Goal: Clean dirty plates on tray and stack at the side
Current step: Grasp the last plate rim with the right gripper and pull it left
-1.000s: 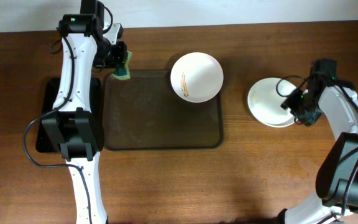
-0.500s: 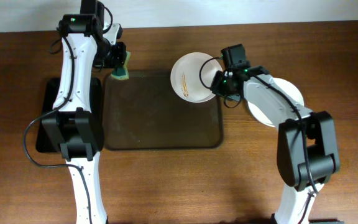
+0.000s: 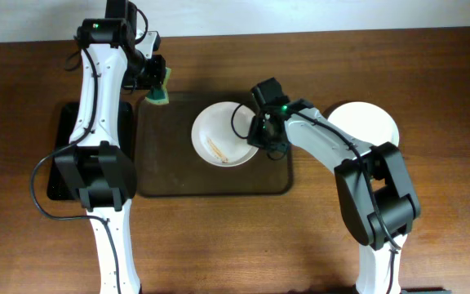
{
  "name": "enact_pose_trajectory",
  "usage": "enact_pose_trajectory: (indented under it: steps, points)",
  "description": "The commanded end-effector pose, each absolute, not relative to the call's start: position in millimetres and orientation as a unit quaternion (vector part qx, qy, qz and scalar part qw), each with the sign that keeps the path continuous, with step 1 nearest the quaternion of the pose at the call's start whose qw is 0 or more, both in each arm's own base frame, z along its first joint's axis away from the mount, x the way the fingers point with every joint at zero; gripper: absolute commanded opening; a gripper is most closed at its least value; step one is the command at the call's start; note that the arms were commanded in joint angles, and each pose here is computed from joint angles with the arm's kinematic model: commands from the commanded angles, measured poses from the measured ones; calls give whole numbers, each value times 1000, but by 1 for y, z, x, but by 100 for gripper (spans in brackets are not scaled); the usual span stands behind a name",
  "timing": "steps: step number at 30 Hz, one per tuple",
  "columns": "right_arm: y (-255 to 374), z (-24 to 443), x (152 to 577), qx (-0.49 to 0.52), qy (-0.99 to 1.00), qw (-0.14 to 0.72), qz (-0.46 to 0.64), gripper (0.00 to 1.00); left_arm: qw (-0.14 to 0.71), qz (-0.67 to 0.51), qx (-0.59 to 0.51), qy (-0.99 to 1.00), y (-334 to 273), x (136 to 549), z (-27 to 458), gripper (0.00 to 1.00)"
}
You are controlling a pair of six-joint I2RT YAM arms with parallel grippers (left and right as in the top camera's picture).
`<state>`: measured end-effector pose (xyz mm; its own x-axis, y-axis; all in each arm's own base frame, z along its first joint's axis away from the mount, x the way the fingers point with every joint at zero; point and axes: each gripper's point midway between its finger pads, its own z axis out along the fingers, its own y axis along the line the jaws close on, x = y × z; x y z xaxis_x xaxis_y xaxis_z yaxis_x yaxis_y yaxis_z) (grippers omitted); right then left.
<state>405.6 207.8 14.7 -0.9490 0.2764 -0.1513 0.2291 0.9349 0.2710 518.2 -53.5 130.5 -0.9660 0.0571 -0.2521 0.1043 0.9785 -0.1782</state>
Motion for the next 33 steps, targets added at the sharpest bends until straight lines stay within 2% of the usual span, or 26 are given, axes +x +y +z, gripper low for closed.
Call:
enact_pose_trajectory:
  steps: [1, 2, 5, 6, 8, 10, 13, 17, 22, 23, 25, 27, 30, 33]
  points:
    - [220, 20, 396, 110, 980, 72, 150, 9, 132, -94, 40, 986, -54, 519, 137, 1]
    - [220, 24, 397, 96, 981, 76, 151, 13, 132, -94, 39, 986, -54, 519, 137, 1]
    - [226, 59, 410, -24, 983, 107, 146, 49, 132, -94, 40, 986, -54, 519, 137, 1]
    - [229, 77, 418, -74, 979, 125, 145, 64, 132, -94, 40, 986, -54, 519, 137, 1]
    - [235, 106, 434, -152, 964, 166, 139, 73, 132, -94, 40, 986, -54, 519, 137, 1]
    - [239, 126, 450, -215, 946, 206, 128, 73, 132, -94, 40, 986, -54, 519, 137, 1]
    - [235, 110, 467, -260, 936, 209, 112, 73, 132, -94, 40, 986, -54, 520, 137, 1]
    - [236, 46, 475, -280, 941, 156, 109, 70, 132, -94, 40, 986, -54, 520, 137, 1]
    - [238, 18, 478, -252, 951, 141, 112, 60, 132, -94, 40, 986, -54, 520, 137, 1]
    - [240, 17, 478, -239, 954, 140, 117, 55, 132, -94, 40, 986, -54, 519, 137, 1]
    - [240, 15, 477, -199, 963, 131, 124, 16, 132, -94, 40, 986, -54, 519, 137, 1]
    - [237, 13, 470, -166, 972, 112, 125, 4, 132, -94, 40, 986, -54, 519, 137, 1]
    - [228, 7, 450, -97, 986, 59, 118, 4, 132, -94, 40, 986, -54, 519, 137, 1]
    - [219, 4, 425, 13, 995, -4, 103, 4, 132, -94, 40, 986, -54, 519, 137, 1]
